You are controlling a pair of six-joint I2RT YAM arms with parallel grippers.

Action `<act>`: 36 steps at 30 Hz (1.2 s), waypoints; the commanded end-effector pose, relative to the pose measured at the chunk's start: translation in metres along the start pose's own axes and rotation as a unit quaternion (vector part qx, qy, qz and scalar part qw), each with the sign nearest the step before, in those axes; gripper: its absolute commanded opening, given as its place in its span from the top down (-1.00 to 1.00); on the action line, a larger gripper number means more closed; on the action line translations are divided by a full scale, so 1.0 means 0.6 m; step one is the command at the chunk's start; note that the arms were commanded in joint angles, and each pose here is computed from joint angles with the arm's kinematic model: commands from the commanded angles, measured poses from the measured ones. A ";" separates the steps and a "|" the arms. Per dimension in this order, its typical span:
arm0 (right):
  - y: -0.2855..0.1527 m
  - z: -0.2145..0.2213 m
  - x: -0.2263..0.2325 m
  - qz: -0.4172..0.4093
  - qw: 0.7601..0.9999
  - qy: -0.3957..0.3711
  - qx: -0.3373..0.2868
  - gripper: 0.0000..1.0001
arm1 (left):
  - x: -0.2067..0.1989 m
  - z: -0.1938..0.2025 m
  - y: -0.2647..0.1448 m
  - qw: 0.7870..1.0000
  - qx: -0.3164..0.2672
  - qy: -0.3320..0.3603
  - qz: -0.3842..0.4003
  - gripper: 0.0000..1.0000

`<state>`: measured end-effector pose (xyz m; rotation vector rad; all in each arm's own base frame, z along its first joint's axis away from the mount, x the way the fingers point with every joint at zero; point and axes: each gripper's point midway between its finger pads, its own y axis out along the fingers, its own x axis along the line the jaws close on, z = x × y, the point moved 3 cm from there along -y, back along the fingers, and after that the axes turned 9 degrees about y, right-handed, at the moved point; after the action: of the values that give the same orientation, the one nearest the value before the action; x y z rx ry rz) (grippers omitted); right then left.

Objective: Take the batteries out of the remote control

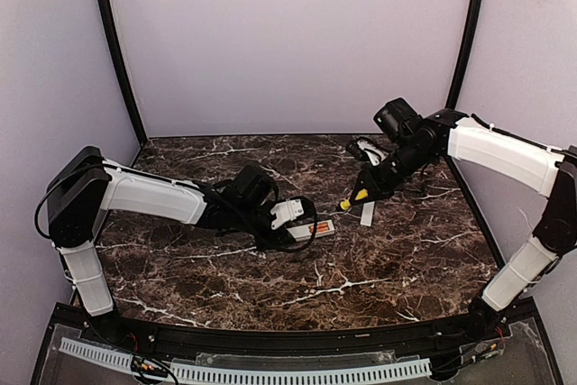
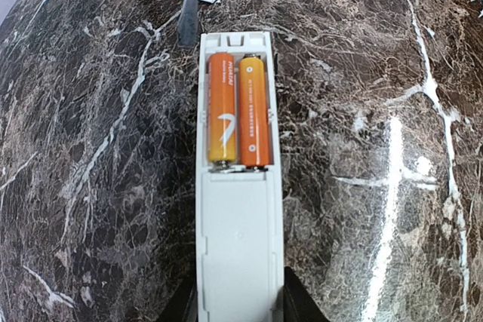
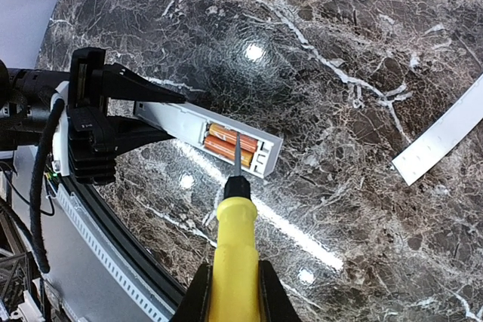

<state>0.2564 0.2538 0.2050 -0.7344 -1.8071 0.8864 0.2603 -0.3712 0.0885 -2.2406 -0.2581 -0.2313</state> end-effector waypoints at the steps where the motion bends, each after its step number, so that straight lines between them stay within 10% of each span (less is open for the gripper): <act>1: 0.018 0.006 0.000 -0.007 1.000 0.002 0.015 1.00 | -0.001 -0.022 -0.023 1.000 -0.024 0.009 -0.007 0.99; 36: 0.030 0.026 -0.020 0.025 0.999 0.024 0.038 1.00 | -0.006 -0.030 -0.026 1.000 -0.025 0.015 -0.010 0.99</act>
<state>0.2522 0.2480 0.1885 -0.7576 -1.7322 0.9333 0.2556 -0.3734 0.0873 -2.2334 -0.2518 -0.2421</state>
